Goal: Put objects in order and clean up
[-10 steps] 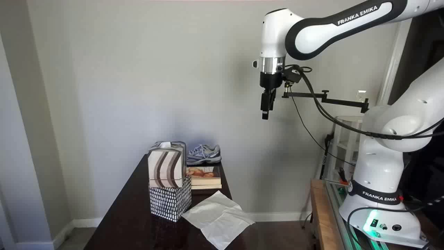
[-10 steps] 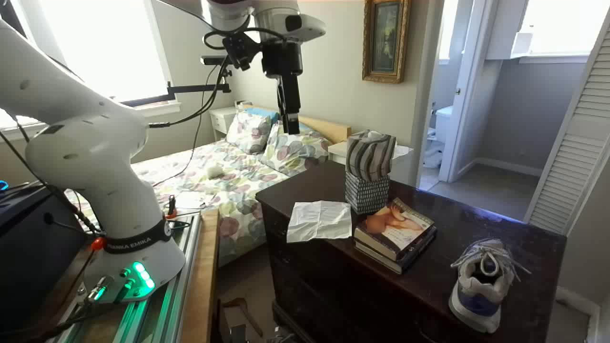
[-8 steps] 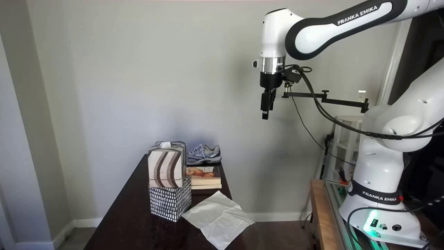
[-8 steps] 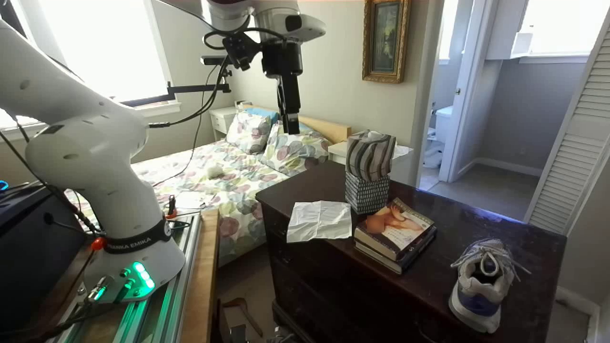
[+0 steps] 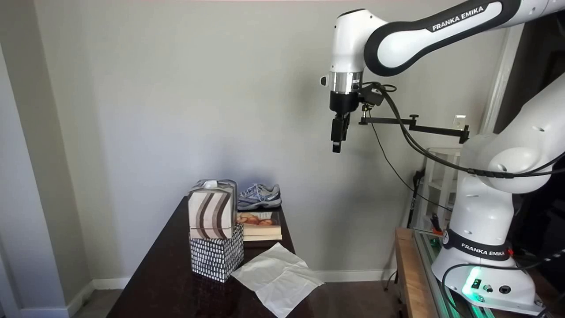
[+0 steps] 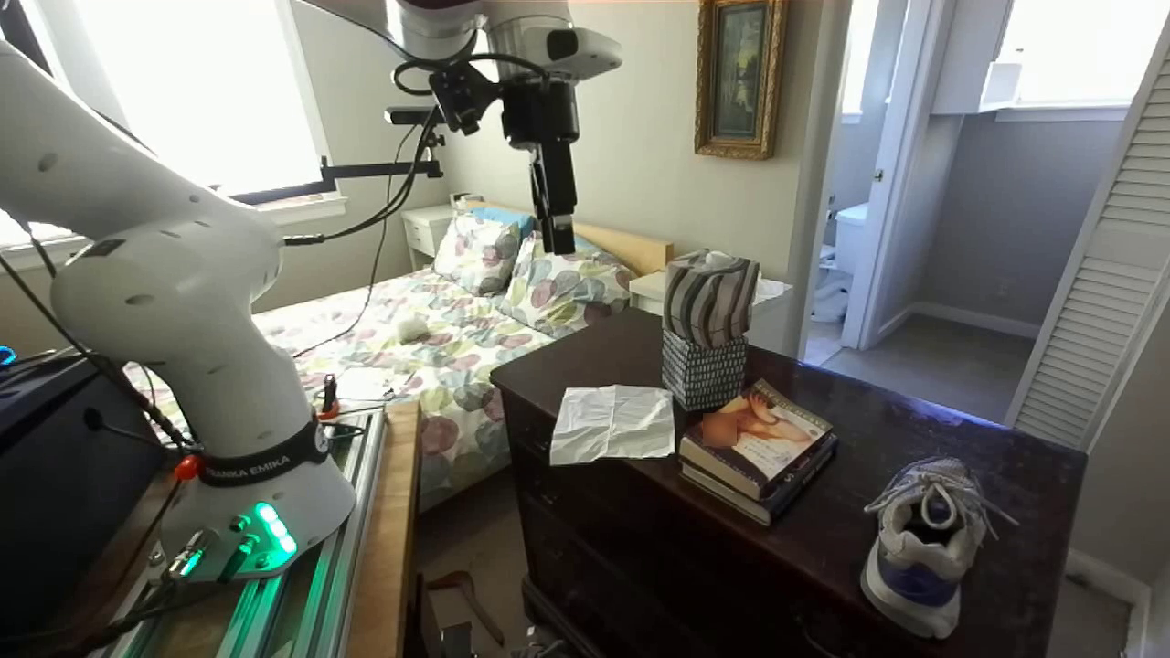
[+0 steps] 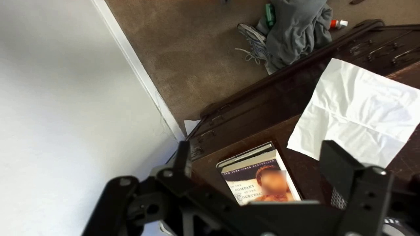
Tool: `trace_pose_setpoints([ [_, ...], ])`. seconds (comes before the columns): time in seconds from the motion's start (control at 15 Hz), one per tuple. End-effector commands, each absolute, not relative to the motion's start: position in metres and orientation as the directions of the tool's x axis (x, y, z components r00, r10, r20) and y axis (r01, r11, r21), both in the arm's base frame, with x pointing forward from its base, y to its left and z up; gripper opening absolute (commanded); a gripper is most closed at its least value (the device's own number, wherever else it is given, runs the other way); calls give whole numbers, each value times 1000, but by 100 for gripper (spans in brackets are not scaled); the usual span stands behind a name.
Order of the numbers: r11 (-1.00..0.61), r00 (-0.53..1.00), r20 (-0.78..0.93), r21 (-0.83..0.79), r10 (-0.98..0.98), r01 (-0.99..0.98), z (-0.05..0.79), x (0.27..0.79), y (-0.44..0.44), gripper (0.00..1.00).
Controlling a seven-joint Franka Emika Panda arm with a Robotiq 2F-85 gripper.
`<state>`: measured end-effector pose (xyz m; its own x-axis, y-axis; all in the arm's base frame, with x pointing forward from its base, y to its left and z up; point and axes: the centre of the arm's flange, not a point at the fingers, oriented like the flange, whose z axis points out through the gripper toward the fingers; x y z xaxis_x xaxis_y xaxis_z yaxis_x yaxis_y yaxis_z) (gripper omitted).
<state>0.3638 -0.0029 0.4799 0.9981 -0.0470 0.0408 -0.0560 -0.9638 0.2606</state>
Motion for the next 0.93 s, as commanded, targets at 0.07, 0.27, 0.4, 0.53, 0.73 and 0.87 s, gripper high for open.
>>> trace_pose_setpoints([
  [0.07,-971,984,116,212,136,109,451,387,58,100],
  [0.27,-956,960,133,193,248,220,428,396,84,100],
  [0.4,-948,956,104,197,274,250,405,399,86,100],
  [0.53,-943,953,78,188,291,273,383,403,77,100],
  [0.73,-930,924,117,100,363,353,351,418,60,100],
  [0.87,-921,911,139,96,387,377,328,426,45,100],
])
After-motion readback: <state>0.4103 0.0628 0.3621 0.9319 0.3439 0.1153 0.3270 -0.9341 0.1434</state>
